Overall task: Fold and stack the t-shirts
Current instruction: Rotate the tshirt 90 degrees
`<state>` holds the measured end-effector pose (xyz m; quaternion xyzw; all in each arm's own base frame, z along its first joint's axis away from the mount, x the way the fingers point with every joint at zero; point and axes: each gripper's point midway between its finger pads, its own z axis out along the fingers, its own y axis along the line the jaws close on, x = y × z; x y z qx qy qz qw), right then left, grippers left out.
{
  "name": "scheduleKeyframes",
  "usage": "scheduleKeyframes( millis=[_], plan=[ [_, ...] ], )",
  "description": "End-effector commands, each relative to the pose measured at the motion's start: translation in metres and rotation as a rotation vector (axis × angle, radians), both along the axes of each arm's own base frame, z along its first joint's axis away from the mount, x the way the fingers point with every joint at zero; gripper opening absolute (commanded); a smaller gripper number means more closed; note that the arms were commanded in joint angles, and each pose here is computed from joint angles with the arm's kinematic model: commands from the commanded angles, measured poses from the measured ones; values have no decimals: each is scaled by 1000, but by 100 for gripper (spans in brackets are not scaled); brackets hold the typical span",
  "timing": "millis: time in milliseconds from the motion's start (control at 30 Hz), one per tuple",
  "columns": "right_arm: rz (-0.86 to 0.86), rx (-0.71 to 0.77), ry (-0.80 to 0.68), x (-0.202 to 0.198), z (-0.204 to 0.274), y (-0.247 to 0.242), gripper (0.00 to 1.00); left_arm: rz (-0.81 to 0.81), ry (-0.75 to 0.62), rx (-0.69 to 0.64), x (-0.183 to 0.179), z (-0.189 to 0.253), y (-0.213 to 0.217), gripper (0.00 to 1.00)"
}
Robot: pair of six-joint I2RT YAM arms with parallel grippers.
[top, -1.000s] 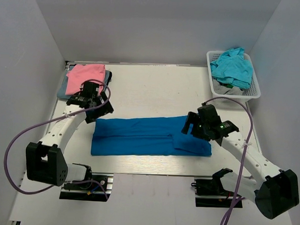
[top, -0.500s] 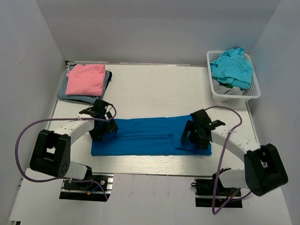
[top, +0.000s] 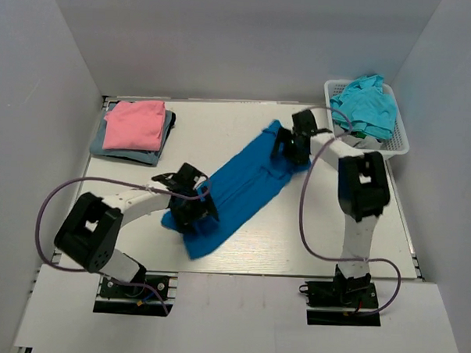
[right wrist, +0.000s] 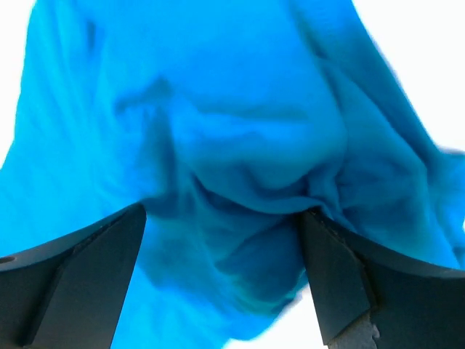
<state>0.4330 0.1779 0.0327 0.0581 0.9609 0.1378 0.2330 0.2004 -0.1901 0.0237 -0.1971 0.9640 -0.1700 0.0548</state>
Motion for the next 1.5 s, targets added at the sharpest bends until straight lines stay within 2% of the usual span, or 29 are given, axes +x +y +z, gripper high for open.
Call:
scheduleKeyframes(
  millis=[0,33,67,100,300,400,467,500,533,567,600,667,700,767,800,833,933,1000,1067,1300,1467],
  plan=[
    [312,82,-87,55,-10,44,90,-119,417,-110,-93,5,-30,100],
    [366,103,-154,72,9,58,90,-181,443,-182,-98,16,-44,100],
    [393,116,-146,72,12,62,90,-249,395,-233,-88,29,-60,100],
    [453,113,-211,85,29,70,90,-323,363,-243,-93,37,-72,100],
    [488,78,-356,86,90,70,90,-657,120,-450,-90,88,-139,100],
    [489,64,-383,78,112,70,90,-729,103,-438,-91,88,-140,100],
    [446,34,-380,73,119,70,90,-745,29,-388,-79,99,-143,100],
    [436,14,-344,64,115,68,90,-718,-27,-291,-67,97,-134,100],
    [354,2,-328,62,121,61,90,-688,-114,-257,-53,115,-128,100],
    [357,3,-279,46,116,69,90,-638,-158,-201,-42,121,-117,100],
    [313,23,-255,38,121,71,90,-551,-202,-46,-28,118,-92,100],
    [284,2,-154,1,101,78,90,-383,-292,125,-9,139,-51,100],
    [267,26,-154,-10,110,82,90,-222,-336,253,3,143,-22,100],
    [304,79,-123,-45,103,104,90,-75,-335,379,-6,151,21,100],
    [371,94,-95,-70,93,126,90,46,-387,397,-7,157,43,100],
    [373,139,-81,-78,92,141,90,75,-408,385,-10,158,49,100],
    [423,106,3,-115,68,169,90,116,-471,288,-17,161,55,100],
    [422,92,59,-142,57,184,90,111,-466,261,-24,154,56,100],
    [397,70,105,-156,38,186,90,123,-467,238,-29,153,59,100],
    [400,50,233,-183,-4,173,90,112,-415,310,-35,139,68,100],
    [382,42,270,-188,-30,153,90,105,-402,311,-30,137,59,100]
  ],
)
